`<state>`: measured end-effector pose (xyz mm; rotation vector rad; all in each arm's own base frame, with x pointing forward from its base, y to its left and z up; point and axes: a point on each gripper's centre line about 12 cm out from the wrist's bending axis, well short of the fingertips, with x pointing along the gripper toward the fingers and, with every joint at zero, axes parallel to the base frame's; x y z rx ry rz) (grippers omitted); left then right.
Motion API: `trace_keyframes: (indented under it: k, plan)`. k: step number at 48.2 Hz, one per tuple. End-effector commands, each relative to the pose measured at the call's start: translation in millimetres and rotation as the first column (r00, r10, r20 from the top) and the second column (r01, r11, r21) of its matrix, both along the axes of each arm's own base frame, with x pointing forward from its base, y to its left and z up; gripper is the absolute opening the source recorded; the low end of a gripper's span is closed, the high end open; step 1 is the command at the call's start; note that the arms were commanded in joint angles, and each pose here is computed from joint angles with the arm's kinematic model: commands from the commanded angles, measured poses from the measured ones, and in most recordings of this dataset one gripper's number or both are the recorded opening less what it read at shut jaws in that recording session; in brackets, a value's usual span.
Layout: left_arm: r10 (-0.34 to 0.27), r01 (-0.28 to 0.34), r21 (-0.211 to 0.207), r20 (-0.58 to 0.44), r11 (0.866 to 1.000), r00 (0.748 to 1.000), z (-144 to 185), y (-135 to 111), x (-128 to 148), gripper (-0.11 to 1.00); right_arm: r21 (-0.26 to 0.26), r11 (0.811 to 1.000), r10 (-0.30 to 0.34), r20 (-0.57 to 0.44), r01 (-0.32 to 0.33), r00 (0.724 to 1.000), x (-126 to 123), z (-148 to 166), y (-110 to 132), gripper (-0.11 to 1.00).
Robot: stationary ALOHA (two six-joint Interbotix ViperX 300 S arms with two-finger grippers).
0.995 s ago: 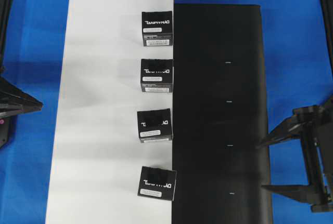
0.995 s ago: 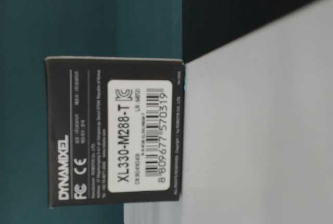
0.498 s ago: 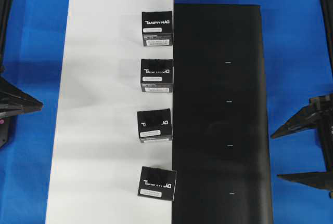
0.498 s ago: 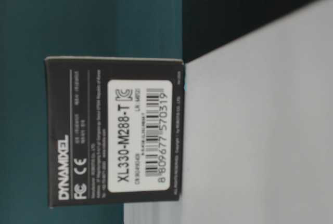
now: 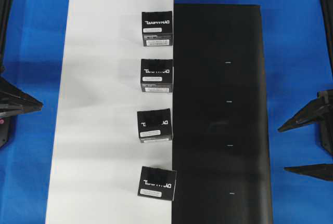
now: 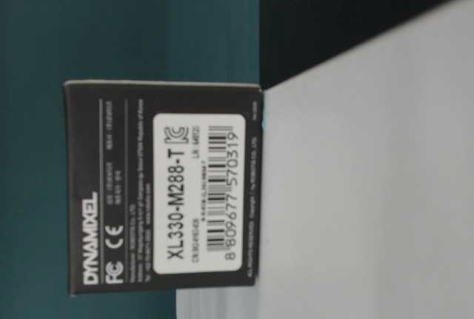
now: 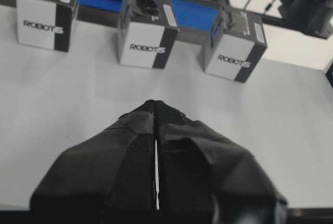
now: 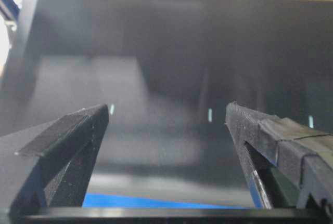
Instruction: Place the box from the black base onto the white base.
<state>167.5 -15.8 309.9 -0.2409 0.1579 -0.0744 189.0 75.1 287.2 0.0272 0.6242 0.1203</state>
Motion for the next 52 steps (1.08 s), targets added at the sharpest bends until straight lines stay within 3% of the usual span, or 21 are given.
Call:
trace_keyframes:
  k: [1,52]
  plan:
    - [-0.002,0.002,0.001,0.017,1.000,1.000,7.9,-0.4,1.6,-0.03,0.008,1.000,-0.006,0.007,0.006,1.000,-0.6,2.5,-1.5,0.98]
    - [-0.002,0.002,0.003,0.020,1.000,1.000,8.7,-0.4,1.6,-0.03,0.022,1.000,-0.015,0.032,0.014,0.999,-10.1,5.7,-8.7,0.98]
